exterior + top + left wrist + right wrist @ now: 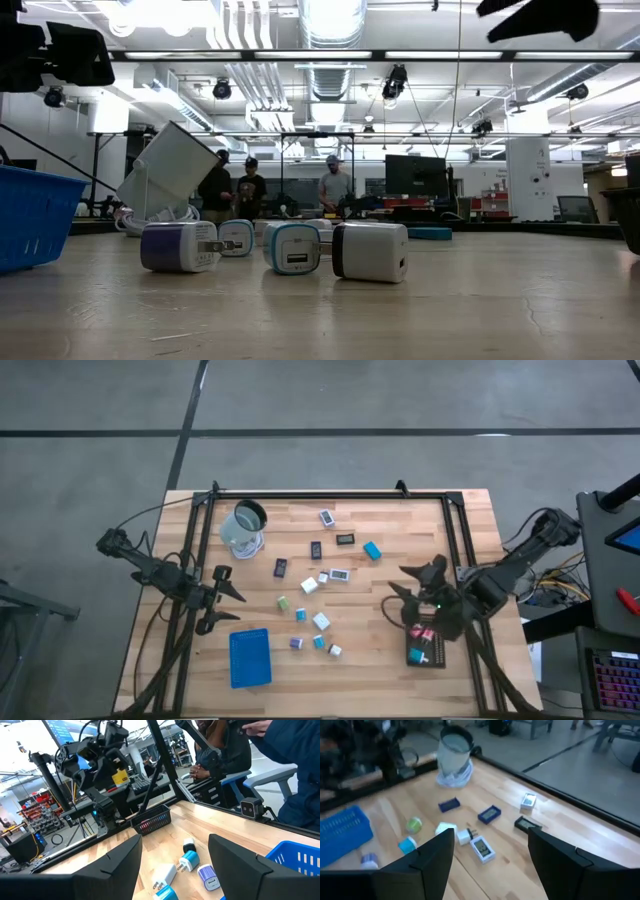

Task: Pick & Place Office items
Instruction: Put the bottom white black charger adapter into the black bin

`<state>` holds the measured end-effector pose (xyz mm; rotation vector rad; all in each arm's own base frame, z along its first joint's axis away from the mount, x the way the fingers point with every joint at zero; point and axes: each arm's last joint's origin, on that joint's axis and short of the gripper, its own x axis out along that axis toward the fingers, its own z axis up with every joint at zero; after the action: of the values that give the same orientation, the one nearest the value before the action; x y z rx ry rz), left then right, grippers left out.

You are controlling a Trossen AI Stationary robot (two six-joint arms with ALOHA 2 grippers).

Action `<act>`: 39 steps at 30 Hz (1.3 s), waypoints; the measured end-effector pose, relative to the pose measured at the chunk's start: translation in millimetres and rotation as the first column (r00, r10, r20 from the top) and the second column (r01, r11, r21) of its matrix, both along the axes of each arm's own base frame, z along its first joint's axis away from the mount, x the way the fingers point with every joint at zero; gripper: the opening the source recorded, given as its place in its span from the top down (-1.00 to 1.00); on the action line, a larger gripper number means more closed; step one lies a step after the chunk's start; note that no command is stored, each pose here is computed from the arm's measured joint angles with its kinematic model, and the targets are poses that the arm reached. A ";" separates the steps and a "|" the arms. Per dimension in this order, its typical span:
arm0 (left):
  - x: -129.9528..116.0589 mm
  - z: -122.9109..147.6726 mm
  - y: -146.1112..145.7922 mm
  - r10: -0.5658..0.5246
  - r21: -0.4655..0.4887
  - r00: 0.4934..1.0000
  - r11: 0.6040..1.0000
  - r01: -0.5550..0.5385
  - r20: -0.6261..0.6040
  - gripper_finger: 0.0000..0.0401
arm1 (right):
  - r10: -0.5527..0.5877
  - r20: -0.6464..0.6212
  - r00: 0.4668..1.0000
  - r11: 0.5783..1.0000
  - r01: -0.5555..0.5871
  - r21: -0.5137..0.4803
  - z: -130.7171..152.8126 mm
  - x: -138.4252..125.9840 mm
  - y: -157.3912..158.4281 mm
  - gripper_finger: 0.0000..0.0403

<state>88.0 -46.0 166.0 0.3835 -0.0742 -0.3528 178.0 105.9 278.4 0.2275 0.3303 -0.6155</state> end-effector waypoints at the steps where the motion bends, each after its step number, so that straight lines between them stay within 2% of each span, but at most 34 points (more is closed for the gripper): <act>1: 0.0 0.0 0.0 0.000 0.000 1.000 1.000 0.000 0.000 -0.17 | 0.012 -0.010 1.000 1.000 -0.013 -0.006 -1.9 3.6 -1.6 -0.23; 5: 0.0 0.0 0.0 0.000 0.000 1.000 1.000 0.000 0.000 -0.17 | 0.038 0.002 0.999 0.998 -0.038 -0.042 -10.9 16.2 -7.3 -0.24; 12: 0.0 0.0 0.0 0.000 0.000 1.000 1.000 0.000 0.000 -0.17 | 0.165 0.078 0.983 0.983 -0.158 -0.092 -24.5 29.9 -7.1 -0.25; 16: 0.0 0.0 0.0 0.000 0.000 1.000 1.000 0.000 0.000 -0.17 | 0.213 0.105 0.971 0.965 -0.193 -0.178 -39.1 37.8 -2.1 -0.29; 22: 0.0 0.0 0.0 0.000 0.000 1.000 1.000 0.000 0.000 -0.17 | 0.294 0.099 0.951 0.936 -0.265 -0.233 -60.3 56.7 10.8 -0.30; 27: 0.0 0.0 0.0 0.000 0.001 1.000 1.000 0.000 0.000 -0.17 | 0.324 0.066 0.944 0.932 -0.306 -0.193 -79.3 77.6 24.5 -0.25; 34: 0.0 0.0 0.0 0.000 0.000 1.000 1.000 0.000 0.000 -0.17 | 0.302 0.091 0.949 0.951 -0.293 -0.102 -92.4 104.4 44.0 -0.27; 39: 0.0 0.0 0.0 -0.001 0.000 1.000 1.000 0.001 0.000 -0.17 | 0.305 0.068 0.950 0.948 -0.296 -0.118 -102.1 106.9 63.3 -0.34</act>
<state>88.0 -46.0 165.9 0.3836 -0.0739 -0.3534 284.9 169.2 176.3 0.0967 0.2421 -0.3184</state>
